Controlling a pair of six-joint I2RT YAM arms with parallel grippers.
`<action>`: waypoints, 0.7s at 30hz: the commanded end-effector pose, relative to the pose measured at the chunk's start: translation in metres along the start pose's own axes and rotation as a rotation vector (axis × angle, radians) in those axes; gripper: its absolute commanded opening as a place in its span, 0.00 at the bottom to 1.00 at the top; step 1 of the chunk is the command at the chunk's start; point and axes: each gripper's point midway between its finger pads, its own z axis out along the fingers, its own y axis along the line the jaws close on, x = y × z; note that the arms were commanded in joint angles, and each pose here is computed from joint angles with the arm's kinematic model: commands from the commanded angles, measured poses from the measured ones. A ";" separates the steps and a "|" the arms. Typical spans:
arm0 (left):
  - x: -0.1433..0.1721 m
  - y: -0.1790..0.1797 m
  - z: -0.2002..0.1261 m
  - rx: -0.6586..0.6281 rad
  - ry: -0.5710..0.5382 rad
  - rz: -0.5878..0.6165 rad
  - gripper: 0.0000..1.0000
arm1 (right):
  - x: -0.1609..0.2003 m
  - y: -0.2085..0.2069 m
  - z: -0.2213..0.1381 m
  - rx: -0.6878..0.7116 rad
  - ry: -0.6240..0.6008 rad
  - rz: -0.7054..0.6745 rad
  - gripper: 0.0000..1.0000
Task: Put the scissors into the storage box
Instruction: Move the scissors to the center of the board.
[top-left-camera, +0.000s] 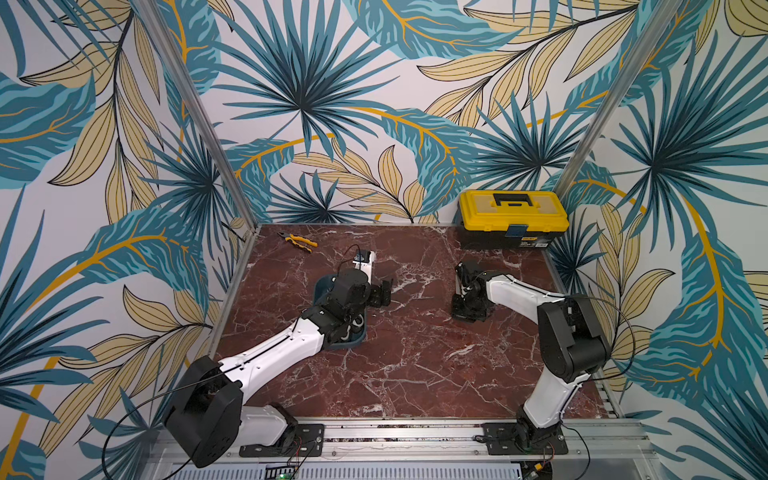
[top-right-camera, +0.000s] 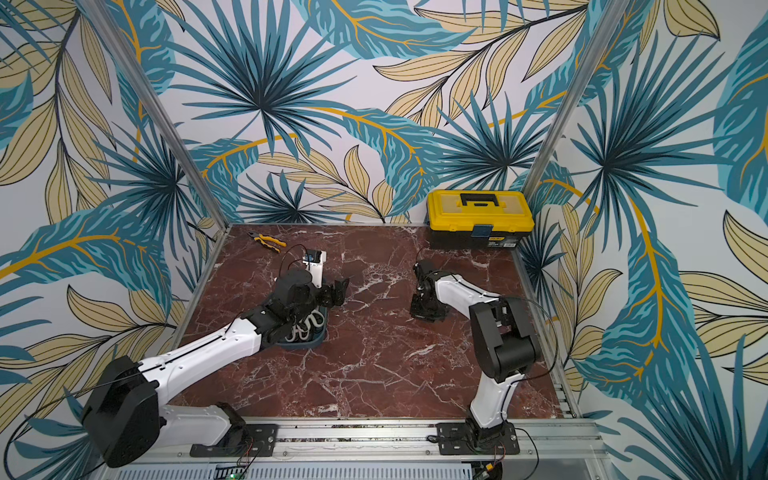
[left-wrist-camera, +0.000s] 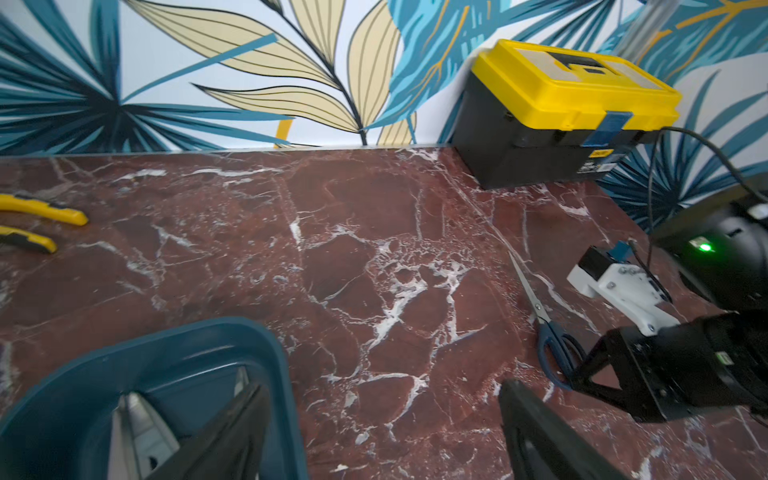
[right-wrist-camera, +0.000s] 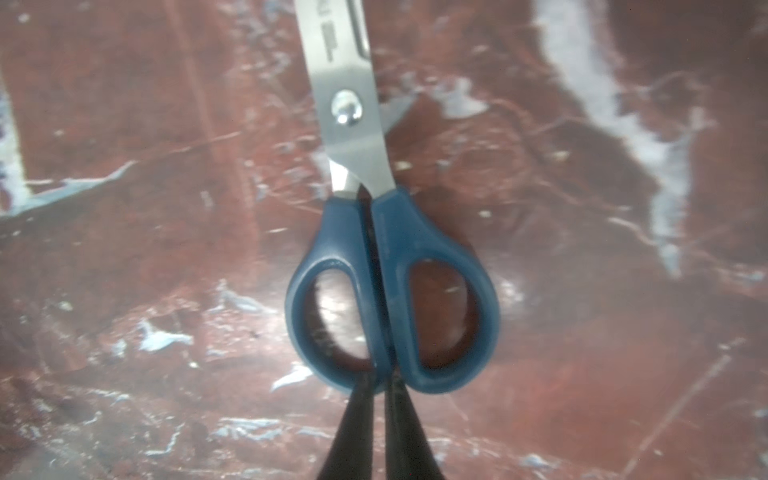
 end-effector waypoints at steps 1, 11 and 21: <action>-0.002 0.020 -0.008 -0.062 -0.031 -0.061 0.91 | 0.011 0.008 0.008 -0.004 0.044 -0.030 0.10; -0.003 0.032 -0.015 -0.097 -0.048 -0.091 0.91 | 0.009 0.029 0.000 -0.033 0.027 -0.100 0.09; -0.006 0.038 -0.016 -0.120 -0.056 -0.101 0.91 | 0.006 0.039 -0.011 -0.038 0.006 -0.132 0.09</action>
